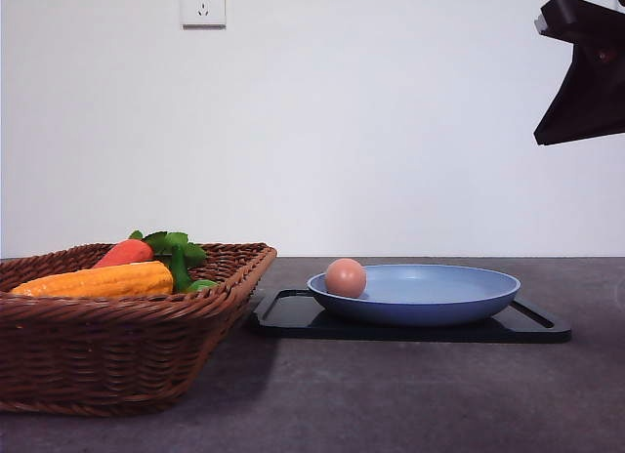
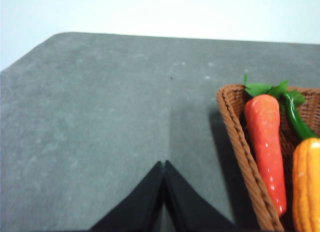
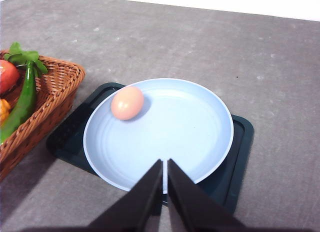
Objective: Transfer egg from basket to plate and serve
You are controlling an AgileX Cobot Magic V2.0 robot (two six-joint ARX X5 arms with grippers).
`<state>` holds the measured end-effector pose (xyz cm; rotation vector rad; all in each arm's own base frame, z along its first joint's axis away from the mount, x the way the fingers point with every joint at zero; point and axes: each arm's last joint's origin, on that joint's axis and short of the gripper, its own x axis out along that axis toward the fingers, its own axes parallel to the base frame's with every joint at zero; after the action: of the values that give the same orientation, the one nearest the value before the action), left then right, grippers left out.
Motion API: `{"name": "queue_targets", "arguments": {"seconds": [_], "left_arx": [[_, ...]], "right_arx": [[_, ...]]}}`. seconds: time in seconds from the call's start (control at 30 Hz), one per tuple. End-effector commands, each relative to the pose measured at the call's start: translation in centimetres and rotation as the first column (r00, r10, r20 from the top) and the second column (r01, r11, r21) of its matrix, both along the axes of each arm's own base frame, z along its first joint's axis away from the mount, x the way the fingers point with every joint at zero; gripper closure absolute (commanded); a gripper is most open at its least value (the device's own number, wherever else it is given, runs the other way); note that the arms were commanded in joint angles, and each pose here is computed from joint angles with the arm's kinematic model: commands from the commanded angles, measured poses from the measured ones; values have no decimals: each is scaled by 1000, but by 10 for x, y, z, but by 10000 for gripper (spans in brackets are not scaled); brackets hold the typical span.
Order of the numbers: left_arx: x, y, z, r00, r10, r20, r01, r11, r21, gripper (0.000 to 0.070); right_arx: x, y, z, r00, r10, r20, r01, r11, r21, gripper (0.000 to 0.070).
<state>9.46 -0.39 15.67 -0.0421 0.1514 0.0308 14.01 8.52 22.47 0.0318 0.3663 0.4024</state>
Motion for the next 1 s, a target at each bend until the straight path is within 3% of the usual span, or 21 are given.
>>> {"name": "queue_targets", "arguments": {"seconds": [0.0, 0.73, 0.83, 0.97], "left_arx": [[2, 0, -8, 1000, 1, -13, -1, 1000, -9, 700], [2, 0, -8, 1000, 2, -4, -2, 1000, -10, 700], [2, 0, -8, 1000, 2, -4, -2, 1000, -10, 700], [2, 0, -7, 1000, 2, -4, -2, 1000, -10, 700]], "right_arx": [[0, 2, 2, 1000, 1, 5, -1, 1000, 14, 700], [-2, 1, 2, 1000, 2, 7, -2, 1000, 15, 700], [-11, -10, 11, 995, -41, 89, 43, 999, -13, 700], [-28, -30, 26, 958, -122, 260, 129, 992, -8, 700]]}}
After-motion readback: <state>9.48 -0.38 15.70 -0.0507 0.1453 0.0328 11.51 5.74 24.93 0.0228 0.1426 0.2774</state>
